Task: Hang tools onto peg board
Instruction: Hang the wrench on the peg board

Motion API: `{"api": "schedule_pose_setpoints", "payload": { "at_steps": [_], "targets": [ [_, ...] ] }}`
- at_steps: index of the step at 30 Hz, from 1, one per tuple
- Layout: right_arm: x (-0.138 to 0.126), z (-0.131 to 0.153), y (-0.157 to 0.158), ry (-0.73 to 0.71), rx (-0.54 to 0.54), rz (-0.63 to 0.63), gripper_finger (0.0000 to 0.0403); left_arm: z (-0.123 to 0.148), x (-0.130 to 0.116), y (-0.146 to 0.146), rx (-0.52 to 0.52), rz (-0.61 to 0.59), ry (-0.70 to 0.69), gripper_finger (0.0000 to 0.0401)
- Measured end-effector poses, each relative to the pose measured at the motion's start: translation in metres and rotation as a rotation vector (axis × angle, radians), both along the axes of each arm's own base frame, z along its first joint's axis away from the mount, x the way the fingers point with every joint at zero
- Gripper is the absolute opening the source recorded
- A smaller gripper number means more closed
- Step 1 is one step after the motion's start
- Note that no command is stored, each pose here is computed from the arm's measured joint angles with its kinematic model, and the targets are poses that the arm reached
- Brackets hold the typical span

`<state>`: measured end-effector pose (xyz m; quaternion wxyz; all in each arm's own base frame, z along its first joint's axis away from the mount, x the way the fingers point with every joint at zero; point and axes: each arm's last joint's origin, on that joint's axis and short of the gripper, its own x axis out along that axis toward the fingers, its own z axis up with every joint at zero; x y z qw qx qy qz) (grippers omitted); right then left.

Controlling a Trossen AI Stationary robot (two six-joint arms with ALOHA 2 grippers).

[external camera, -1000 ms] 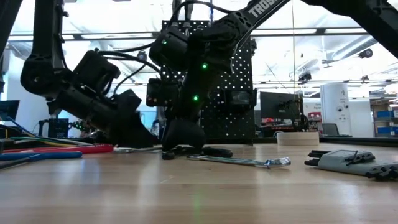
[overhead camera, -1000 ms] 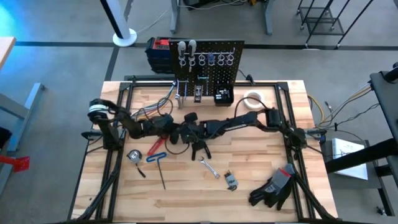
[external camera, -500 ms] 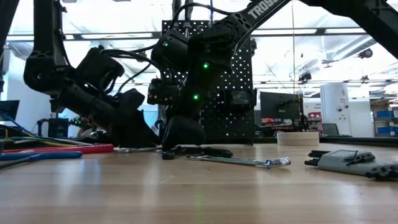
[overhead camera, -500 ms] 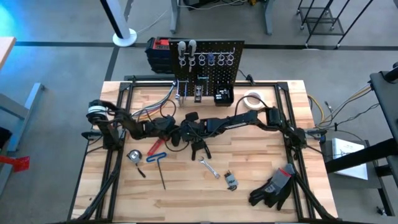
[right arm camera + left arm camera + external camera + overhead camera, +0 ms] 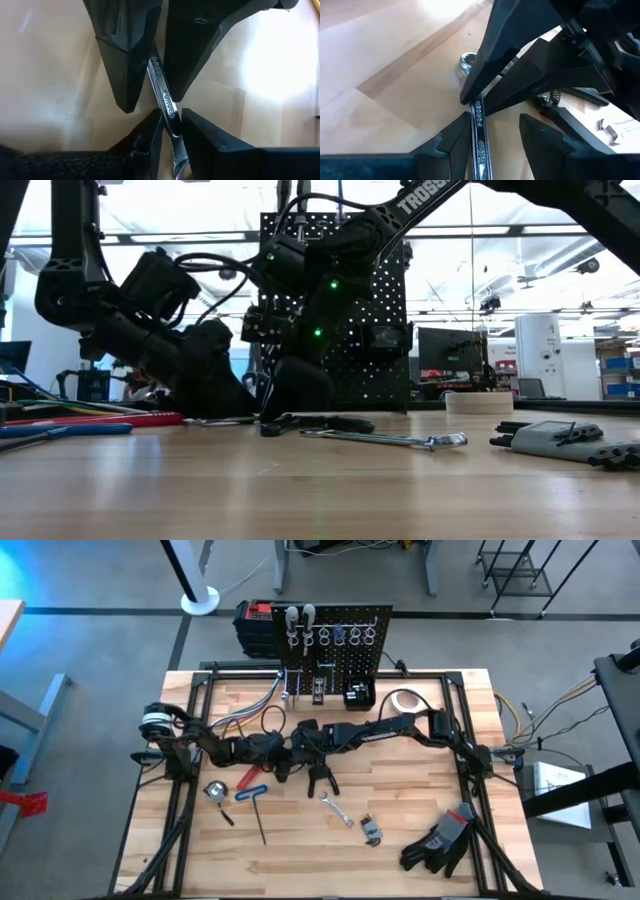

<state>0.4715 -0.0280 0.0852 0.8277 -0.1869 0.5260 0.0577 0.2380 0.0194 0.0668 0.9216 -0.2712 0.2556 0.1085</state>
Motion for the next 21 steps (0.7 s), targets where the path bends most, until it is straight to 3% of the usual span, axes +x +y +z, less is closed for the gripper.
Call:
{"api": "schedule_pose_setpoints", "payload": {
  "at_steps": [4,6,11,15,21],
  "targets": [
    [-0.001,0.000,0.008,0.021,-0.010,0.017,0.0044,0.002,0.001,-0.003,0.002,-0.038,-0.032,0.0156],
    [-0.002,0.003,0.016,0.027,-0.047,0.001,0.0018,0.004,0.002,-0.003,-0.005,-0.058,-0.050,0.0155],
    [-0.006,0.011,0.041,0.043,-0.156,0.019,0.0006,0.009,0.002,-0.006,-0.052,-0.120,-0.103,0.0155],
    [-0.011,0.023,0.058,0.047,-0.209,0.034,0.0003,0.027,-0.003,-0.015,-0.149,-0.271,-0.253,0.0154],
    [-0.022,0.045,0.086,0.046,-0.261,0.078,0.0001,0.055,-0.026,-0.019,-0.110,-0.280,-0.500,0.0154]
  ]
}}
